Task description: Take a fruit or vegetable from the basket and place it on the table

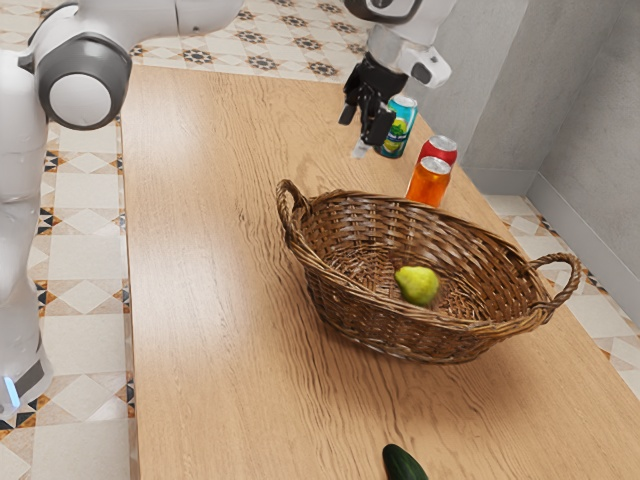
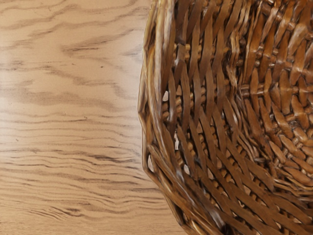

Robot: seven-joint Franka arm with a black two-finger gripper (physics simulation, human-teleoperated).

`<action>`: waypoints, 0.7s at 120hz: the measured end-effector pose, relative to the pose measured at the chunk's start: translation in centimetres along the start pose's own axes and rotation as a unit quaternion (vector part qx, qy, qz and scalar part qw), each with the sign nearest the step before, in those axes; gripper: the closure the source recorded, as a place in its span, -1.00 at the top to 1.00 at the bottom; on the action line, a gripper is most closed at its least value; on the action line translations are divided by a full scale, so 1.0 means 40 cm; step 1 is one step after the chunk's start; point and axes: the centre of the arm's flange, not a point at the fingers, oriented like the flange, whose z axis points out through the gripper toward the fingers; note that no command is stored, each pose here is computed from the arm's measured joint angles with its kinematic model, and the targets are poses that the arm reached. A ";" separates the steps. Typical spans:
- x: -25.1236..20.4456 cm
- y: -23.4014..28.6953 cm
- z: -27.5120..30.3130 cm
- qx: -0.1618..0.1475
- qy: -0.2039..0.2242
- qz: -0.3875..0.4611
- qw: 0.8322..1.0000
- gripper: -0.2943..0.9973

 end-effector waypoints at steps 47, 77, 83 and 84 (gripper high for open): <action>-0.108 0.215 -0.260 -0.040 0.185 0.101 0.977 0.54; -0.025 0.368 -0.175 -0.060 0.174 0.155 0.971 0.54; 0.001 0.371 -0.125 -0.061 0.158 0.154 0.974 0.54; 0.005 0.372 -0.115 -0.060 0.155 0.154 0.974 0.54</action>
